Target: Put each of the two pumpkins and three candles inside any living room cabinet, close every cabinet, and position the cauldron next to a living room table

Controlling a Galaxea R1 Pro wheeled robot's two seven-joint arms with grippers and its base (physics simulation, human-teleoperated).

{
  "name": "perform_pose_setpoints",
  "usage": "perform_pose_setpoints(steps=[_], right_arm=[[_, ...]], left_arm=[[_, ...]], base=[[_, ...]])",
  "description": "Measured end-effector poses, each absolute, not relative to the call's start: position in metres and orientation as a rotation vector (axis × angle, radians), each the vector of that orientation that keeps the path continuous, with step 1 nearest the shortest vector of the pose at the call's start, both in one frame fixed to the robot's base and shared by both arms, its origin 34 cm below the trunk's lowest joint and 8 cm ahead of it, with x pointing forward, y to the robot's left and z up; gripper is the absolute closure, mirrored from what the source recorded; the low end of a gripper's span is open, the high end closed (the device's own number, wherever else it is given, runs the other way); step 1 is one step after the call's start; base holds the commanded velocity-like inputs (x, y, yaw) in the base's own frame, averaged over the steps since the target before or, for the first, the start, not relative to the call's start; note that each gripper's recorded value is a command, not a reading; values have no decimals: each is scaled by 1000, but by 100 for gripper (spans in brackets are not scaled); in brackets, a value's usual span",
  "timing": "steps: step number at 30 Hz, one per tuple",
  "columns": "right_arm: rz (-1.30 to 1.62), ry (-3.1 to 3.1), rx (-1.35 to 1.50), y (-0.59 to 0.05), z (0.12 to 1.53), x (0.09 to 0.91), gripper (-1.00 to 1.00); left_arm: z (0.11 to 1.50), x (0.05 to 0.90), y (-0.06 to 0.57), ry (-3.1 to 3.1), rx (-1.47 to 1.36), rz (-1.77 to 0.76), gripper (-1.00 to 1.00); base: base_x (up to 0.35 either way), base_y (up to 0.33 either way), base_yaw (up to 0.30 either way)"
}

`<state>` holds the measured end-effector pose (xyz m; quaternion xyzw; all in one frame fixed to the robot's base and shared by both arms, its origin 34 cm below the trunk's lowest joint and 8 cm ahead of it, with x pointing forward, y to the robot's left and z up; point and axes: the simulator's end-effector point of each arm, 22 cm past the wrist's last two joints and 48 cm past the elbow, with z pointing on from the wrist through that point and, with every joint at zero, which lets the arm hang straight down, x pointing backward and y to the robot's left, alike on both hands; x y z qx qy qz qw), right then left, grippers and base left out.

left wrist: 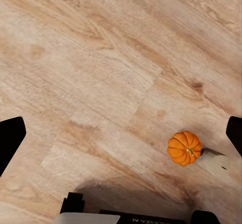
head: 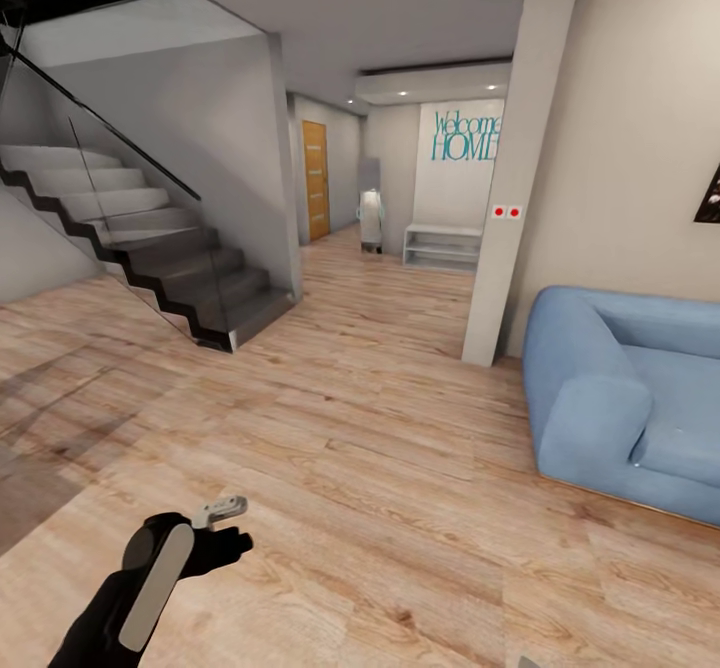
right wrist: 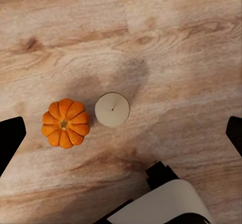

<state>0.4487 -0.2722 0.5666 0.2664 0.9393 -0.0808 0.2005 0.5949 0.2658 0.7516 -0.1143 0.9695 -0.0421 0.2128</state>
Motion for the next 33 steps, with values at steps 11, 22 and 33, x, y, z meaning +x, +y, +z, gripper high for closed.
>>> perform_pose_setpoints(steps=[11, 22, 33], right_arm=[[-224, 2629, 720, -269, 549, 450, -100], [-190, 2615, 521, -239, 537, 465, -100], [-237, 2649, 516, -250, 507, 452, -100]], left_arm=[[745, 601, 240, 2665, -303, -177, -100], [728, 601, 236, 2664, -302, -186, -100], [709, 600, 238, 2663, -306, -184, -100]], base=[[0, 0, 0], [0, 0, 0], [0, 0, 0]])
